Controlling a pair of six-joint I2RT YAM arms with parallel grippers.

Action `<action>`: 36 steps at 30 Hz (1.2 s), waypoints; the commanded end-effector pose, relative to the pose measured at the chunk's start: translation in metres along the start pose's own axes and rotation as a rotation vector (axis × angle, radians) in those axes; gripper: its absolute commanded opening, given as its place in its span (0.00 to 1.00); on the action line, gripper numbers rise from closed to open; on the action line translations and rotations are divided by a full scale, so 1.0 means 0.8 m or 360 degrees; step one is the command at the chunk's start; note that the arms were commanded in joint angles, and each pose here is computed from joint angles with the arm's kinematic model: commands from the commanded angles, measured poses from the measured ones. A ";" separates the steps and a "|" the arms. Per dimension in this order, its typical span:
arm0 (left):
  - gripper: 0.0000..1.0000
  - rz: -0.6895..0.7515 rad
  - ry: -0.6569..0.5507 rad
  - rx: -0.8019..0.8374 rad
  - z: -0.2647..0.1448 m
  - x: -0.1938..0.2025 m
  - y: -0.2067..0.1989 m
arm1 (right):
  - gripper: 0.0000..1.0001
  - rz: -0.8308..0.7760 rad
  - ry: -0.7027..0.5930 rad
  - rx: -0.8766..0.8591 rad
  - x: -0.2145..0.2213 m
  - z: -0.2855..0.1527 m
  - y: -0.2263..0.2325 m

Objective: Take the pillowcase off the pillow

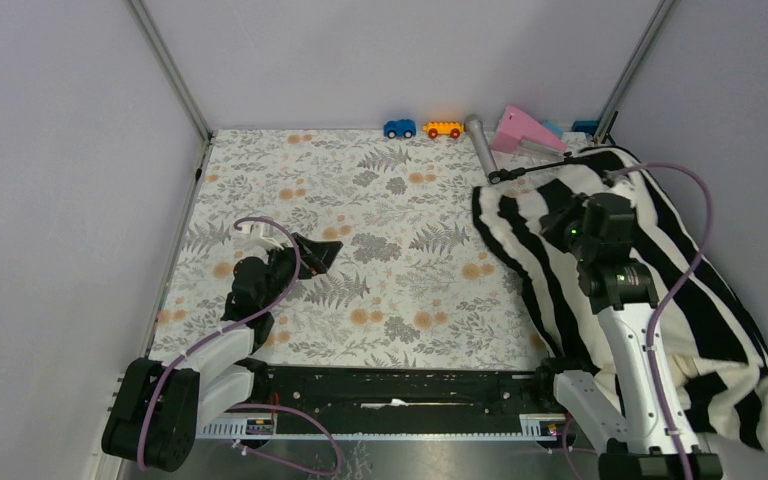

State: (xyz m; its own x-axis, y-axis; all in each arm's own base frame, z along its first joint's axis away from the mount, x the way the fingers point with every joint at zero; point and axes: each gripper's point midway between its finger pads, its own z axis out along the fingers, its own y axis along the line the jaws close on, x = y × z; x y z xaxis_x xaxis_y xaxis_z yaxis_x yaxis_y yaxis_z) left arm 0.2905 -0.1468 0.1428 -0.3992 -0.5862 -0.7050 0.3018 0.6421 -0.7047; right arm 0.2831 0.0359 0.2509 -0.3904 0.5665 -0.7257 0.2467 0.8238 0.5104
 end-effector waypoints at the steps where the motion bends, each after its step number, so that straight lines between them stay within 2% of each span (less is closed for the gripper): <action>1: 0.99 0.0030 -0.0066 0.0111 0.003 -0.016 -0.022 | 0.00 -0.0170 -0.0026 -0.0586 -0.022 -0.038 0.135; 5: 0.99 0.0034 -0.0069 0.0104 0.003 -0.016 -0.021 | 0.00 -0.0411 0.0102 -0.0772 0.018 -0.051 0.210; 9: 0.99 0.0036 -0.0071 0.0105 0.004 -0.017 -0.021 | 0.00 -0.0676 0.0045 -0.0942 0.061 -0.077 0.297; 12: 0.99 0.0044 -0.0080 0.0097 0.002 -0.018 -0.021 | 0.00 -0.0716 0.0049 -0.1090 0.080 -0.078 0.353; 15: 0.99 0.0056 -0.0091 0.0083 0.001 -0.021 -0.021 | 0.00 -0.0698 0.0007 -0.1037 0.085 -0.045 0.383; 16: 0.99 0.0057 -0.0092 0.0073 0.001 -0.021 -0.019 | 0.05 -0.0712 0.0011 -0.1017 0.088 -0.036 0.391; 18: 0.99 0.0061 -0.0091 0.0059 0.001 -0.022 -0.019 | 0.44 -0.0815 0.0089 -0.1026 0.106 -0.025 0.400; 19: 0.99 0.0063 -0.0093 0.0053 0.000 -0.023 -0.018 | 0.60 -0.0855 0.0125 -0.1013 0.114 -0.021 0.397; 20: 0.99 0.0062 -0.0094 0.0049 0.000 -0.023 -0.018 | 0.73 -0.0874 0.0143 -0.0970 0.119 -0.015 0.390; 23: 0.99 0.0049 -0.0094 0.0054 0.000 -0.024 -0.020 | 0.98 -0.0879 0.0132 -0.0752 0.127 0.007 0.346; 25: 0.99 0.0029 -0.0071 0.0052 0.001 -0.022 -0.020 | 1.00 -0.0887 0.0158 -0.0596 0.134 0.019 0.306; 29: 0.99 -0.0033 0.0016 -0.0034 0.010 -0.010 -0.006 | 1.00 -0.0883 0.0352 -0.0306 0.158 0.051 0.199; 33: 0.99 -0.0083 0.0151 -0.0159 0.023 0.007 0.013 | 1.00 -0.0785 0.0328 -0.0056 0.147 0.065 0.098; 36: 0.98 -0.0101 0.0248 -0.0178 0.034 0.018 0.017 | 1.00 -0.0618 0.0334 0.0182 0.137 0.079 0.014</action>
State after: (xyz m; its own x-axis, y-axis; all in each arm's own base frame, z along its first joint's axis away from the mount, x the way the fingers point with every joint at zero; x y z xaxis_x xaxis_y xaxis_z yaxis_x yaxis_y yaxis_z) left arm 0.3006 -0.1505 0.1145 -0.5163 -0.5635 -0.6449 0.1736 0.6686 -0.7231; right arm 0.3017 0.1713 0.1616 -0.6610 0.0494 -0.7488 -0.0681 0.9898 0.1254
